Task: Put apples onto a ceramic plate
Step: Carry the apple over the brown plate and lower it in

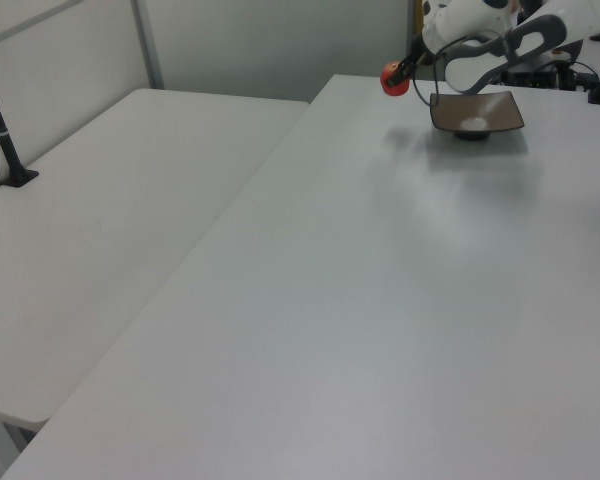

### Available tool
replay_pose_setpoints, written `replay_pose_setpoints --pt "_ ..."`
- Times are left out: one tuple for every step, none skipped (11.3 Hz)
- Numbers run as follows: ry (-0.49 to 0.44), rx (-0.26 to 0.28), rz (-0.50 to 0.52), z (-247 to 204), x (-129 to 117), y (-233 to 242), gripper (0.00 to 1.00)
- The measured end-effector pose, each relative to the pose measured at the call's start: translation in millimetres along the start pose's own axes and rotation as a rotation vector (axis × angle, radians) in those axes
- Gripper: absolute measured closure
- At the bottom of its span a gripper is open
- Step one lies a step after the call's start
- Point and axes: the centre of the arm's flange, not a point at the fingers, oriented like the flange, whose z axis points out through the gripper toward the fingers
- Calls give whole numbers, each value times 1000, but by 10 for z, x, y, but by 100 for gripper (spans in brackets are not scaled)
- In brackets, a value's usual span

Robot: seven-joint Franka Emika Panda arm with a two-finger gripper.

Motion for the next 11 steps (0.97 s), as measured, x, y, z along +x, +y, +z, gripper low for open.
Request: replay_pose_setpoints --pt "-29 4 4 -102 -45 35 31" --pt "-90 13 -14 -186 -113 57 31" --pt "-161 26 -41 -281 -175 95 31" --pt "-227 35 -60 -397 -230 171 31" --pt "-270 37 -61 -501 -277 255 31" --pt "-302 38 -59 -577 -340 334 31" --pt "-324 37 -54 -606 -427 395 31" --pt "-336 39 -52 -591 -495 417 25" --pt "-346 42 -53 -575 -539 410 14" --pt "-353 46 -54 -564 -565 394 0" --pt "-355 48 -56 -559 -574 383 0"
